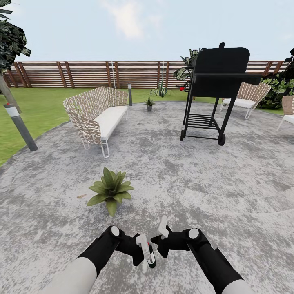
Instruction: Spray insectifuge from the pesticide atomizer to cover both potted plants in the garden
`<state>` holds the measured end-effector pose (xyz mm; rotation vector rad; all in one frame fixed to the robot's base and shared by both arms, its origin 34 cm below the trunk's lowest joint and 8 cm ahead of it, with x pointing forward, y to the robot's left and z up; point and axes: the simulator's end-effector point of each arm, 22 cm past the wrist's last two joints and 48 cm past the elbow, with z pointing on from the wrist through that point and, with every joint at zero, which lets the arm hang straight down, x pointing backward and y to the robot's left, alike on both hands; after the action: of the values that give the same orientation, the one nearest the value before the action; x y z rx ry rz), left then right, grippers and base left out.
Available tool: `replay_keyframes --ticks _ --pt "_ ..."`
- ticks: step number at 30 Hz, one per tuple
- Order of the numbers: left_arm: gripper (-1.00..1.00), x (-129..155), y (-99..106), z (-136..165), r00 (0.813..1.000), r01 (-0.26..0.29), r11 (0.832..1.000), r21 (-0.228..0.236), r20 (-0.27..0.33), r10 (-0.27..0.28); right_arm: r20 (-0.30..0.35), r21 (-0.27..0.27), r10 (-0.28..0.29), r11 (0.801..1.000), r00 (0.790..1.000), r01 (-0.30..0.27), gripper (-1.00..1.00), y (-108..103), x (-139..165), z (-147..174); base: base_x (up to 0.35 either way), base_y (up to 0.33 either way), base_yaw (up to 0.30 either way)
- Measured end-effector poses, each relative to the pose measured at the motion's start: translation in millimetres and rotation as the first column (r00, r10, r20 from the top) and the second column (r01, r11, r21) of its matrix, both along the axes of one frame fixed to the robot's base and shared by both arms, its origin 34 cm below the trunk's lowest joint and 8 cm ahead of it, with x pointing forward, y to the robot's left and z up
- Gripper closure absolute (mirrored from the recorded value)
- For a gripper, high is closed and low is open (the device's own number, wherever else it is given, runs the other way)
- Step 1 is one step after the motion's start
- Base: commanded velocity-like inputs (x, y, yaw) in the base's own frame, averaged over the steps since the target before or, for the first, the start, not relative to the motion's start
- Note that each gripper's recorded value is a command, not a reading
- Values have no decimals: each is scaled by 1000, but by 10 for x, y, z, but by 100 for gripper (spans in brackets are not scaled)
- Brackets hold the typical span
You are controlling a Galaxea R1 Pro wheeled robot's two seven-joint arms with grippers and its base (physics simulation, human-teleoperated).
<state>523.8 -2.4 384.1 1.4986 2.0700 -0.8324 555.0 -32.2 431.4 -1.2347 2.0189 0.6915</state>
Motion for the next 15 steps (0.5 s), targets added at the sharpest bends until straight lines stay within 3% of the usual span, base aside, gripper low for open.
replay_keyframes --ticks 15 --pt "100 0 -44 23 1000 3 1000 -7 1 -3 -1 -2 0 1000 1000 0 100 -4 -3 -7 0 0 0"
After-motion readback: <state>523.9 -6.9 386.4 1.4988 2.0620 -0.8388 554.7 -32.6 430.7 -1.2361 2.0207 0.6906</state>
